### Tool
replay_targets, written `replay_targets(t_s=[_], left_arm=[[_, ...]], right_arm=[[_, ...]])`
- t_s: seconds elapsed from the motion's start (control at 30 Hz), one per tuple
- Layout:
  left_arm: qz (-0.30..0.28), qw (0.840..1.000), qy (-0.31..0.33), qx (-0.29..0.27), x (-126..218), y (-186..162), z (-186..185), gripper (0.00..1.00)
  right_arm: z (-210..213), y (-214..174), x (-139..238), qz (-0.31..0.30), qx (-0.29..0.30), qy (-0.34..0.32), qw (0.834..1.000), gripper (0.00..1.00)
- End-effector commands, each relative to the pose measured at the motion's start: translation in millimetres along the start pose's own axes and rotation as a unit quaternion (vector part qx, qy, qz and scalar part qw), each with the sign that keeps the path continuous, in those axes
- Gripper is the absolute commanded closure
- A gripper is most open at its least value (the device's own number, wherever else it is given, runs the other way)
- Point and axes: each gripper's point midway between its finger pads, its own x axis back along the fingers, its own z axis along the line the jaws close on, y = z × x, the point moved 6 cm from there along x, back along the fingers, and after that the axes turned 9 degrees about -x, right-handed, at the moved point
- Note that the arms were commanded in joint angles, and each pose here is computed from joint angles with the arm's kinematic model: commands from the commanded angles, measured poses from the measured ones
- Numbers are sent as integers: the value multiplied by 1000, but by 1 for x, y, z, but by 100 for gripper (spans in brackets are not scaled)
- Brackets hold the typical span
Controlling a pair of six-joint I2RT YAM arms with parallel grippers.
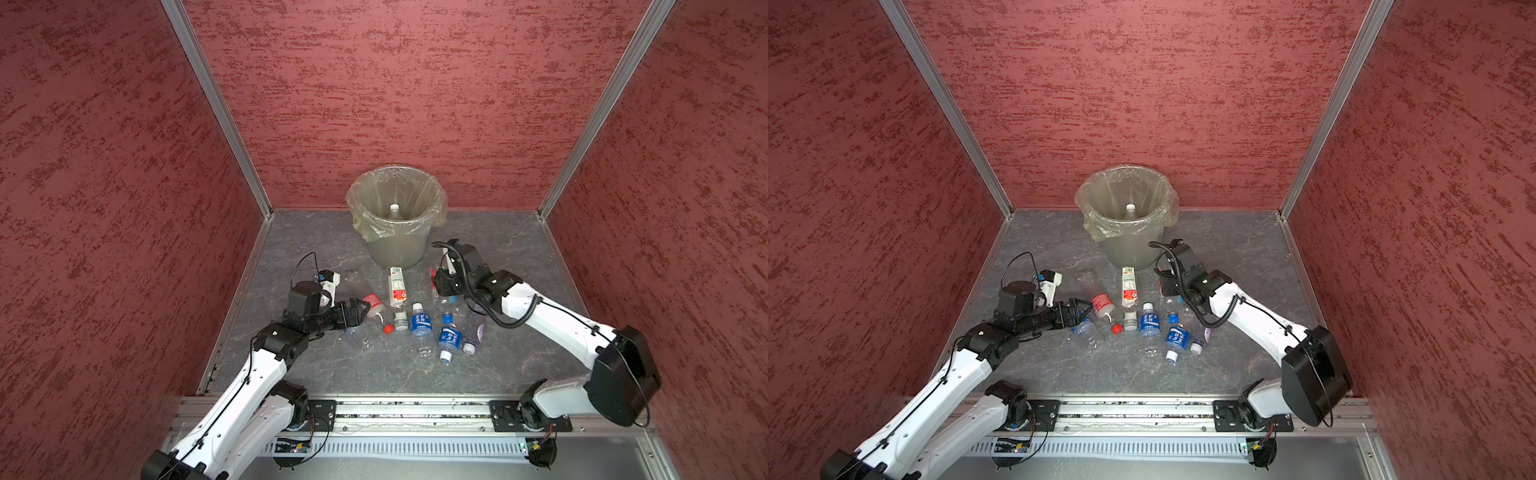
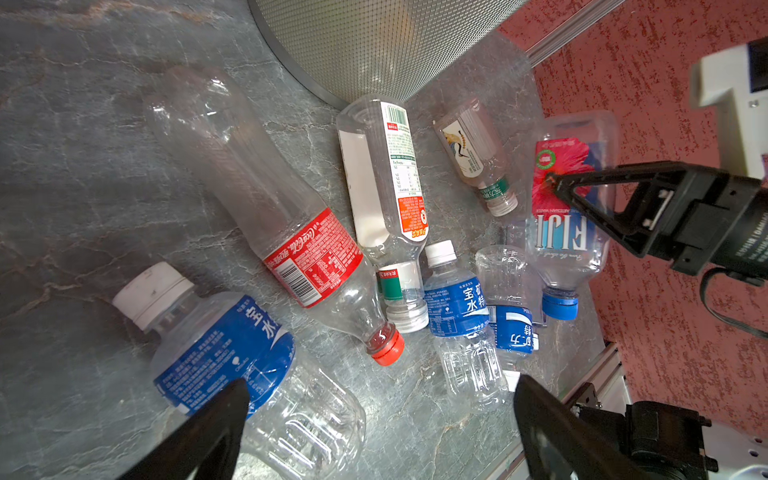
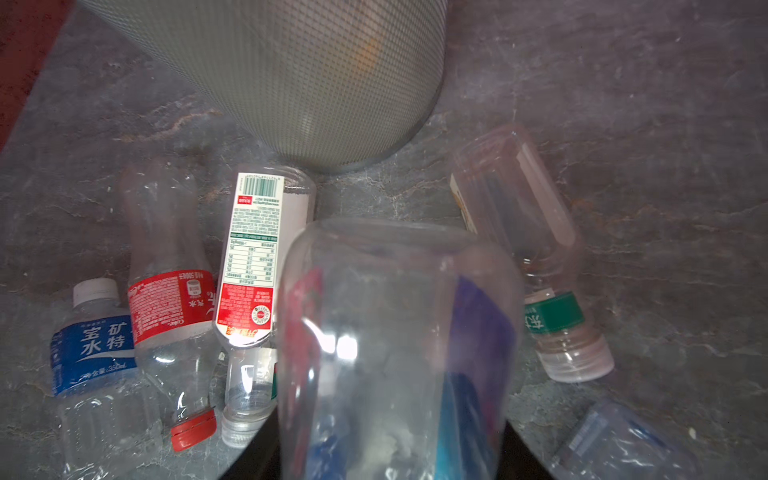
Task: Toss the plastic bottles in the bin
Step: 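Lift the clear blue-stripe bottle with the right gripper toward the bin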
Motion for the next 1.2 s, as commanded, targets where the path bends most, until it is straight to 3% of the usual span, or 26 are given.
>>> replay_targets(t_s=[0.0,0.47,1.17], left_arm=[[-9,1000,3,-2,2,9,-5,1],[0,1000,2,-4,-6,10,-16,1],[14,1000,5,-10,-22,15,-27,1]], right_arm=[[1,6,15,-47,14,19,999,62],[-3,9,92,-197,22,101,975,63],[24,-7,161,-293,83,186,934,61]])
